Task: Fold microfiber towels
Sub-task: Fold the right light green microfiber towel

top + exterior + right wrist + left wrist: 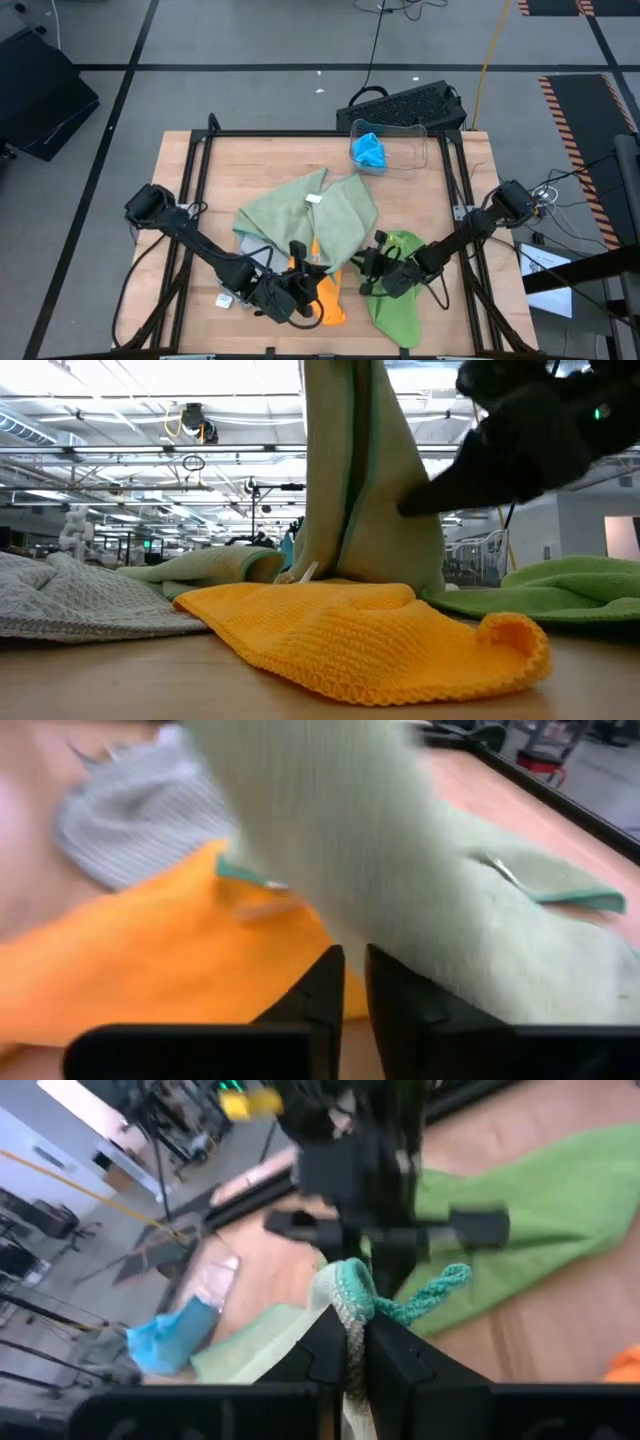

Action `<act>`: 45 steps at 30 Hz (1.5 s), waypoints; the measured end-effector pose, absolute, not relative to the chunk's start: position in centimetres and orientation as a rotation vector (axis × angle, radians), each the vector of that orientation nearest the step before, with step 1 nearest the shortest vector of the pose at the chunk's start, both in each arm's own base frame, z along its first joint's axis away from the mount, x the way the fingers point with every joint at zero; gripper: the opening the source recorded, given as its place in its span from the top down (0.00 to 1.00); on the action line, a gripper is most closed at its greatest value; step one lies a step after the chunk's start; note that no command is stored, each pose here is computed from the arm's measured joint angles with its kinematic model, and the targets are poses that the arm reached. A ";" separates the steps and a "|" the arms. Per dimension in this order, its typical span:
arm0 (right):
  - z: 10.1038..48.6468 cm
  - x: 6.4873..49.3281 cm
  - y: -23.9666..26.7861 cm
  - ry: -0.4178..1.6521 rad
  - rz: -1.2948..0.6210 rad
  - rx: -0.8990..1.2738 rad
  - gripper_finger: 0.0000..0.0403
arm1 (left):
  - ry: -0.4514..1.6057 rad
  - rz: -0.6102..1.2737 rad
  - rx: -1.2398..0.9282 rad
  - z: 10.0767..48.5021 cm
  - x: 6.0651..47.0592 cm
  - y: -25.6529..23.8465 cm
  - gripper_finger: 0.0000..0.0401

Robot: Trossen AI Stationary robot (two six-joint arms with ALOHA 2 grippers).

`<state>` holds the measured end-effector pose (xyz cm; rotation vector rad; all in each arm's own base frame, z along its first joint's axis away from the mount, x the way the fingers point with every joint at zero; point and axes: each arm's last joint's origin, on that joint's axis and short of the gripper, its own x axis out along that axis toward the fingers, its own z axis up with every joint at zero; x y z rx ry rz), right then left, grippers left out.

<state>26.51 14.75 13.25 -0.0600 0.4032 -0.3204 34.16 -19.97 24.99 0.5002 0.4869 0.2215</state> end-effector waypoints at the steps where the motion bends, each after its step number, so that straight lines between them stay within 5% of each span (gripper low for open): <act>1: 13.6 26.6 14.8 0.378 -0.319 -0.025 0.87 | 0.495 0.213 0.482 24.9 34.3 -19.8 0.92; 8: 15.8 26.7 16.2 0.210 -0.238 0.034 0.67 | 0.530 0.176 0.340 24.7 35.5 -17.7 0.92; 14: 15.9 26.2 16.3 0.181 -0.401 -0.031 0.47 | 0.563 0.109 0.176 24.2 36.4 -16.5 0.92; 19: 15.5 26.7 15.4 0.221 -0.407 -0.069 0.41 | 0.524 0.036 0.121 24.6 36.5 -17.3 0.92; 26: 14.3 26.3 14.5 0.314 -0.497 -0.182 0.57 | 0.456 -0.069 0.141 25.2 35.6 -19.9 0.92; 35: 16.3 25.8 14.5 0.381 -0.275 -0.245 0.97 | 0.431 0.006 0.275 25.2 34.2 -21.8 0.92; 45: 17.2 22.1 13.8 0.677 -0.097 -0.083 0.93 | 0.433 0.258 0.363 26.1 32.7 -21.2 0.92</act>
